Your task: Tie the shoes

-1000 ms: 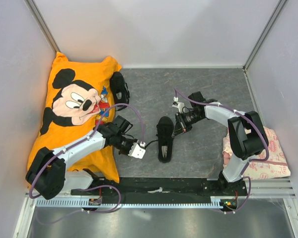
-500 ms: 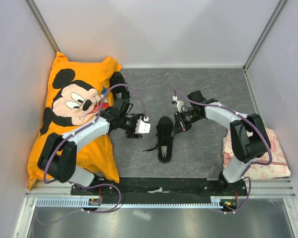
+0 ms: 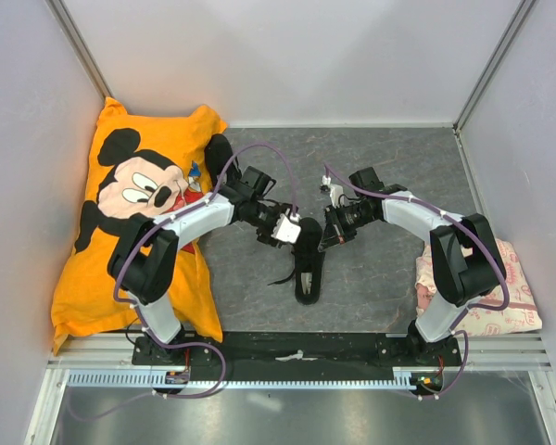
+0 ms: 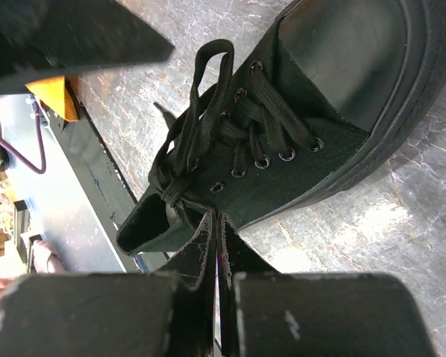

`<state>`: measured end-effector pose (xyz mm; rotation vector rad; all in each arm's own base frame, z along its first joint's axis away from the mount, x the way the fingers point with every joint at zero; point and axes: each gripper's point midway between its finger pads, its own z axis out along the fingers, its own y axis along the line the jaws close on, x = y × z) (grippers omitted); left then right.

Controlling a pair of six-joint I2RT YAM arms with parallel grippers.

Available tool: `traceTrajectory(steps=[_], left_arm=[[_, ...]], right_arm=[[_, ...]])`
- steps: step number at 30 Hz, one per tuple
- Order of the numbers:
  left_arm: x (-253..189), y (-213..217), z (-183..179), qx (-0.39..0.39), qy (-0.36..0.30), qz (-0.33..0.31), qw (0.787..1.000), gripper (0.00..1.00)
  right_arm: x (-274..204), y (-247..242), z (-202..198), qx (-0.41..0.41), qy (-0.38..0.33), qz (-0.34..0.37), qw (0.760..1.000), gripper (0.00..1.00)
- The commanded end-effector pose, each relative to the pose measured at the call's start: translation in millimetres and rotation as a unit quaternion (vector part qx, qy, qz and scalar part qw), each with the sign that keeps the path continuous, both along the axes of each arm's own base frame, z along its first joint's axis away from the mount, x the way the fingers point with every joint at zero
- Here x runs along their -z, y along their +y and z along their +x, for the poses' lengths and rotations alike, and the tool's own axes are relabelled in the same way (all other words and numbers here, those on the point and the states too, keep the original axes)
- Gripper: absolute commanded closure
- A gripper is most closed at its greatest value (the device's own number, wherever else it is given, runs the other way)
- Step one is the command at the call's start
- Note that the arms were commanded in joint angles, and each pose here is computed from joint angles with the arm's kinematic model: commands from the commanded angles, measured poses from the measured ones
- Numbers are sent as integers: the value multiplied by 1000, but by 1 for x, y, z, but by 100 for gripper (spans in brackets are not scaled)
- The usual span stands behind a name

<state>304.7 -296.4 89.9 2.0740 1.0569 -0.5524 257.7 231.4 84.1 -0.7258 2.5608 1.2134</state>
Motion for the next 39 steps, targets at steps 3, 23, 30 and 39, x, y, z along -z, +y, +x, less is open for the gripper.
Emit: traceTrajectory(steps=[3,23,30,39], left_arm=[[5,-16,-19,86,-7,6,996,28],[29,-21,-26,123,-13,54,991,75],[16,-2,-41,100,-10,61,993,98],[15,19,-48,68,-2,74,995,98]], right_arm=[[-18,5,11,5,-34,12,999,100],[-18,3,8,3,-39,8,999,100],[-11,-10,3,-3,-55,-21,998,100],[-4,-21,-2,-18,-67,-46,997,100]])
